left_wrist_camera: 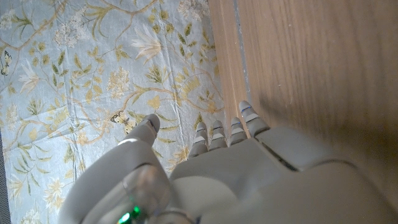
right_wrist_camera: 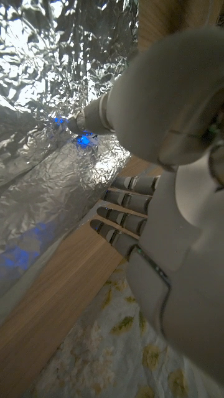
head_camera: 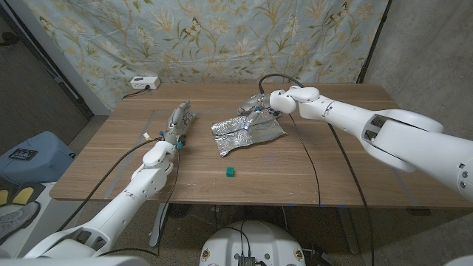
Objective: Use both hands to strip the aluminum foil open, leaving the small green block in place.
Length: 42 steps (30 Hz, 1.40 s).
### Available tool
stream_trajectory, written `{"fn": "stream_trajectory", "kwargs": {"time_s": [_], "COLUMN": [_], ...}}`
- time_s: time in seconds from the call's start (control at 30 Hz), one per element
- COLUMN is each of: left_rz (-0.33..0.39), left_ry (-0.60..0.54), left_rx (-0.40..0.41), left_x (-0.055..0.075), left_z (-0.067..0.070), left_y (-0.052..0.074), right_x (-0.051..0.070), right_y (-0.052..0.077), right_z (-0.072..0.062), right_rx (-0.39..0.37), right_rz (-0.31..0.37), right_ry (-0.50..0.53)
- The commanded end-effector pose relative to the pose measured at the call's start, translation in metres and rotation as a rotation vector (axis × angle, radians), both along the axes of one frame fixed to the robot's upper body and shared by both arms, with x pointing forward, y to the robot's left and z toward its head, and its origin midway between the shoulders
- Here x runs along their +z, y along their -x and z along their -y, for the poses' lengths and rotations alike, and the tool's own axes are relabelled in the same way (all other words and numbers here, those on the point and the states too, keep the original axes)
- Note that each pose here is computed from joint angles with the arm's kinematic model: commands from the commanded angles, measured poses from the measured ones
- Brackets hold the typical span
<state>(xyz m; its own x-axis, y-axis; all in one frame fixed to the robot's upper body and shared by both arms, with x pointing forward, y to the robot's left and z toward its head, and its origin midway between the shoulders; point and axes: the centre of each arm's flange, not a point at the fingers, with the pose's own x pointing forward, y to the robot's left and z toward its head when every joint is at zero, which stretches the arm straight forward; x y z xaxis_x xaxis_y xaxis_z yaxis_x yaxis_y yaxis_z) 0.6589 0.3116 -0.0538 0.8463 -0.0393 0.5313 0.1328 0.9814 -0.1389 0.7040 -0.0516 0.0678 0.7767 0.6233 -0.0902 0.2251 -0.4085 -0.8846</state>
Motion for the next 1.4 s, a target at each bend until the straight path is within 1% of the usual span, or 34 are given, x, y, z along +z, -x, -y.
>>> {"fn": "stream_trajectory", "kwargs": {"time_s": [0.03,0.3,0.5,0.67,0.93,1.2,1.3,1.33,1.4], "left_rz": [-0.008,-0.003,-0.004,-0.004,-0.007,-0.005,-0.007,-0.006,-0.005], "left_ry": [0.007,0.011,0.016,0.021,0.031,0.033,0.033,0.035,0.038], "left_rx": [-0.002,-0.009,-0.004,0.001,0.007,0.003,0.006,0.005,0.002], "left_x": [0.000,0.000,0.000,-0.002,-0.005,-0.005,-0.005,-0.005,-0.006], "left_z": [0.002,0.003,0.003,0.004,0.004,0.006,0.008,0.008,0.009], "left_y": [-0.005,-0.009,-0.010,-0.008,-0.005,0.000,0.002,0.004,0.005], "right_x": [-0.001,-0.004,-0.006,-0.009,-0.015,-0.015,-0.015,-0.015,-0.014], "right_y": [-0.001,-0.002,-0.003,-0.003,-0.004,0.003,0.006,0.009,0.010], "right_z": [0.000,0.002,0.001,0.000,0.003,0.011,0.015,0.018,0.019], "right_rx": [-0.007,-0.011,-0.008,-0.005,-0.006,0.000,0.004,0.007,0.008], "right_rz": [0.025,0.045,0.064,0.075,0.093,0.104,0.103,0.102,0.098], "right_ry": [-0.002,-0.003,-0.007,-0.012,-0.027,-0.048,-0.058,-0.066,-0.071]}}
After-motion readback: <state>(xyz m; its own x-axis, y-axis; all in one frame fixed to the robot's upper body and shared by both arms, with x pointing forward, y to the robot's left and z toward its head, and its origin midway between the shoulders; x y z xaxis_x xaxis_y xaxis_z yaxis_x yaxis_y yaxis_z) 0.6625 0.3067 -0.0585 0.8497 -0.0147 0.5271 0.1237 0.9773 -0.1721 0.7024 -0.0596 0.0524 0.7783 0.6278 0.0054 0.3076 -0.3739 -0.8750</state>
